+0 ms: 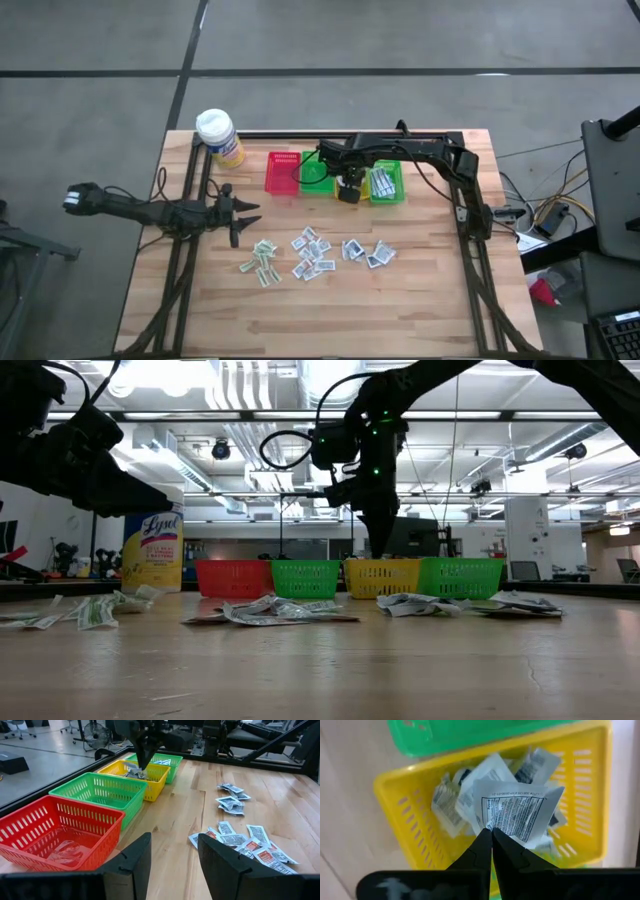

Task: Pick & Place First Aid Supplies
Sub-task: Put the blue alcohol pad into the yellow bin

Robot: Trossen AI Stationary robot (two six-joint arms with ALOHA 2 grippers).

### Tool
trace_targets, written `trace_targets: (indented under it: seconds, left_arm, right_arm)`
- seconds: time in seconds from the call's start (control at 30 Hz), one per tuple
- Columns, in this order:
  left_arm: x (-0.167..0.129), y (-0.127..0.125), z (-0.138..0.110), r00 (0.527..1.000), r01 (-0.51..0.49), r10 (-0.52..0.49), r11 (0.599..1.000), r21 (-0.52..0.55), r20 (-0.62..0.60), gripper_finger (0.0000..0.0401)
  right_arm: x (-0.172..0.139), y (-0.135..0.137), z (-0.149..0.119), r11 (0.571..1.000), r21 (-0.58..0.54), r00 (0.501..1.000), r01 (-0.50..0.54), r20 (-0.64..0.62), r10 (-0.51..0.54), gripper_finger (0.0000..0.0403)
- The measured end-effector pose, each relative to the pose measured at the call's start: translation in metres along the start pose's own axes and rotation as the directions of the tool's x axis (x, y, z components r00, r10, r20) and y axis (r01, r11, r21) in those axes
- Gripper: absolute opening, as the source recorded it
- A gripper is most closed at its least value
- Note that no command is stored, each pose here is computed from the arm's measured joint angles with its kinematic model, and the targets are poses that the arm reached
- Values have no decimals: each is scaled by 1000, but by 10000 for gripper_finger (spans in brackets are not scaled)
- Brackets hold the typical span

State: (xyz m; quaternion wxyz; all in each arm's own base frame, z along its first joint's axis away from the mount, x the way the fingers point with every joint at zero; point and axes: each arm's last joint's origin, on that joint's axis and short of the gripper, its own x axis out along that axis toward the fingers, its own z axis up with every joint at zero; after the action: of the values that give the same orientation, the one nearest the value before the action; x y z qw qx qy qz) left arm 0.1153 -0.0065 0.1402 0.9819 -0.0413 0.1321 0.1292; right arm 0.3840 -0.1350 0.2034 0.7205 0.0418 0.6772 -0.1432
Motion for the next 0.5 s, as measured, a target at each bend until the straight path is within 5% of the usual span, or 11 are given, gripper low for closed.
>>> trace_targets:
  seconds: [0.5]
  left_arm:
    - [0, 0, 0, 1000, 0, 0, 1000, 0, 0, 158]
  right_arm:
    - [0, 0, 1, 999, -45, 1000, 3, 11, -2, 16]
